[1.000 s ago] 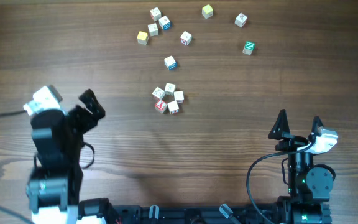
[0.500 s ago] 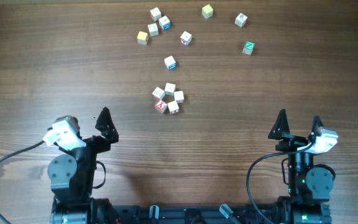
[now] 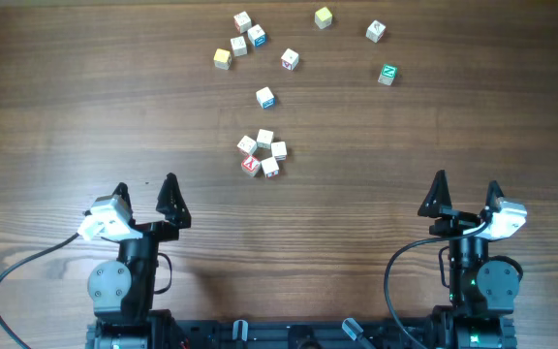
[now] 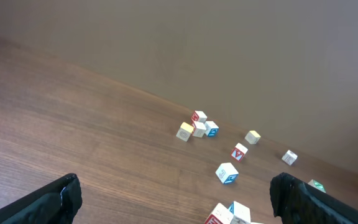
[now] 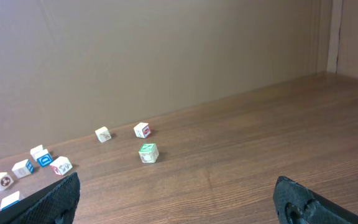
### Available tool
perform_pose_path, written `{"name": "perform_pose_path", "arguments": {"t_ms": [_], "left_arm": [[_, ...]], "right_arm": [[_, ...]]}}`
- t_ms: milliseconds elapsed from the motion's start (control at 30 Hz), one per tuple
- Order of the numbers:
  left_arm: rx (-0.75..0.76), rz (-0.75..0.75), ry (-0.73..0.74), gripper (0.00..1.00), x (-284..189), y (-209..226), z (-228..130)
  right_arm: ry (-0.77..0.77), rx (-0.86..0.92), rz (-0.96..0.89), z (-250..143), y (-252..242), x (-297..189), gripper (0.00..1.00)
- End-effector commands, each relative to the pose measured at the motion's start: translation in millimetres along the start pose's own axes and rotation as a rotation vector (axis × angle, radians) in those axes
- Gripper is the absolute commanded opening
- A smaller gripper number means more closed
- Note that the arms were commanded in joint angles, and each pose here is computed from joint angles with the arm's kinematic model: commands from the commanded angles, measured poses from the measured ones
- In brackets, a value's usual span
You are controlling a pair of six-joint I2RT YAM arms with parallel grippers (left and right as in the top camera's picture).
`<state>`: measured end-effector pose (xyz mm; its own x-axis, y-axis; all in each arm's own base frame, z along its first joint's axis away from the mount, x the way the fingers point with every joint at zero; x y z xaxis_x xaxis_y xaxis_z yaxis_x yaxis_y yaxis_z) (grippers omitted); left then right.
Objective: Form a circle
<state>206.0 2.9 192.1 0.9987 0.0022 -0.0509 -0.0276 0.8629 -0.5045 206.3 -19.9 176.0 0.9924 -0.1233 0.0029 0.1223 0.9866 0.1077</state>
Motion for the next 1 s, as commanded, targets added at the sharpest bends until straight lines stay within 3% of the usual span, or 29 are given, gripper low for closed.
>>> {"name": "perform_pose_path", "arguments": {"t_ms": [0,700,967], "left_arm": [[0.02,-0.014,-0.014,1.0,0,3,-7],[0.021,0.004,-0.084,1.0,-2,6,0],[0.02,0.029,-0.036,1.0,2,17,-18]], "right_arm": [[-0.013,-0.017,-0.006,2,-1,-1,1.0],[-0.013,-0.017,-0.006,2,-1,-1,1.0],[-0.013,-0.017,-0.006,2,-1,-1,1.0]]}}
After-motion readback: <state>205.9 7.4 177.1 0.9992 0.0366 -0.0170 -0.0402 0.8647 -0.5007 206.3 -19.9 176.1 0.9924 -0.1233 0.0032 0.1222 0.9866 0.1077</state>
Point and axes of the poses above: each gripper's point midway between its finger pads, its own x axis out along the fingers, its own y axis along the line the jaws close on, z = x × y, the point moved 4 cm from there along -x, back along the fingers, and after that the axes turned 7 degrees about -x, right-handed, at the moved point
